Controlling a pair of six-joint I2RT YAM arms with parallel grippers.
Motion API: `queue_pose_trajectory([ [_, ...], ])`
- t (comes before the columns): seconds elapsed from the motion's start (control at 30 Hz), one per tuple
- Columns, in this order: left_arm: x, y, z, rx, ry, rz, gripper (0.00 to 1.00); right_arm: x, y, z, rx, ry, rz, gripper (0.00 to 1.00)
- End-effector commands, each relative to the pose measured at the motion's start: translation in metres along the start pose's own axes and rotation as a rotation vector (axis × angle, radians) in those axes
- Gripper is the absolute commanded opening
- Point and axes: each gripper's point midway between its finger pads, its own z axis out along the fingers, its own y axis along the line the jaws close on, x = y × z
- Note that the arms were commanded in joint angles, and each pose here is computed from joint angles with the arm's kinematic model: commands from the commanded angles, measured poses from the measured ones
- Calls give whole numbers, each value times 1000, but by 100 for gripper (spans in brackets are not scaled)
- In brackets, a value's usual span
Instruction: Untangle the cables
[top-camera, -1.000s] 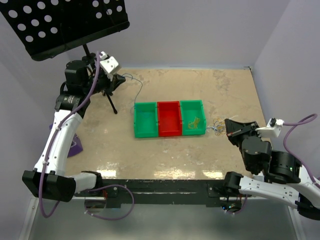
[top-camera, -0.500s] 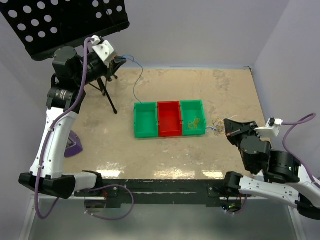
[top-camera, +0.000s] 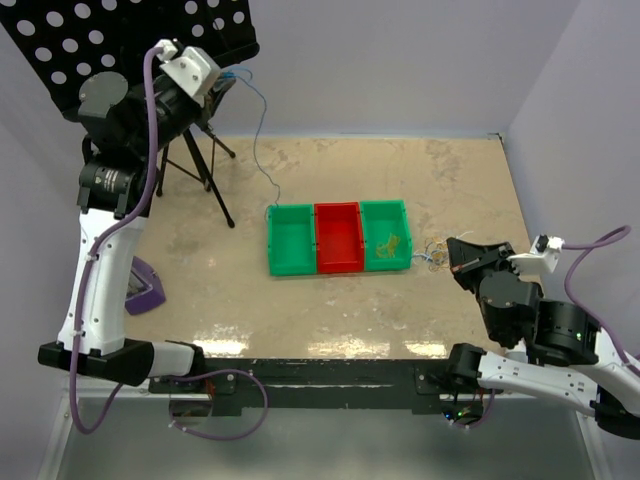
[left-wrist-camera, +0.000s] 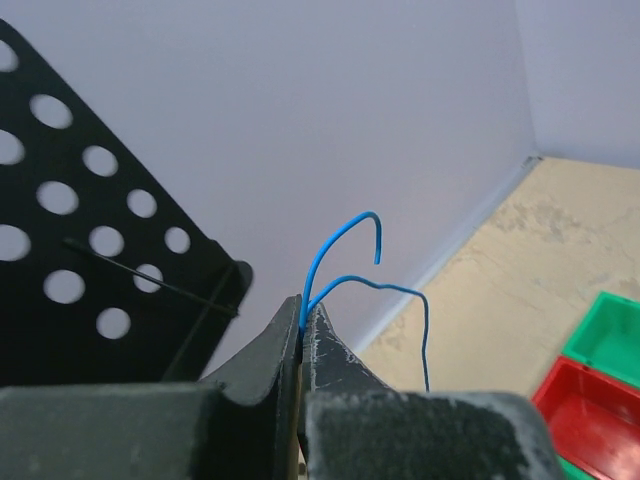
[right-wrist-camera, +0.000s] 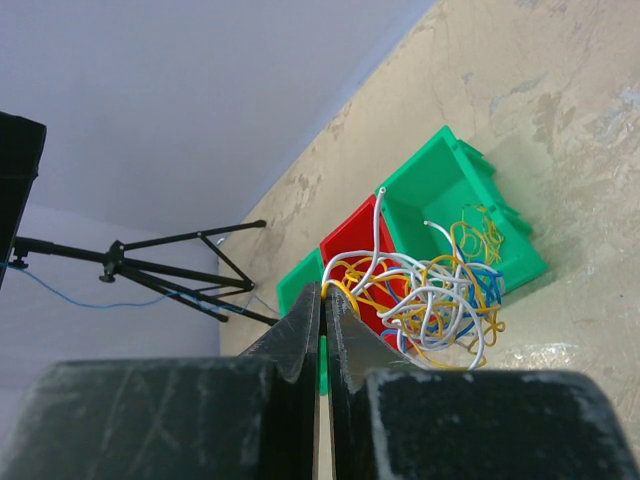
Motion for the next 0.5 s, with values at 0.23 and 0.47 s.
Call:
queue_pose_trajectory([
  [0.23, -59, 77, -22, -416, -139, 9, 0, 4, 2, 0, -6, 11, 41, 0],
  [0.47, -109, 127, -61, -714, -256, 47, 0, 4, 4, 0, -6, 10, 42, 0],
])
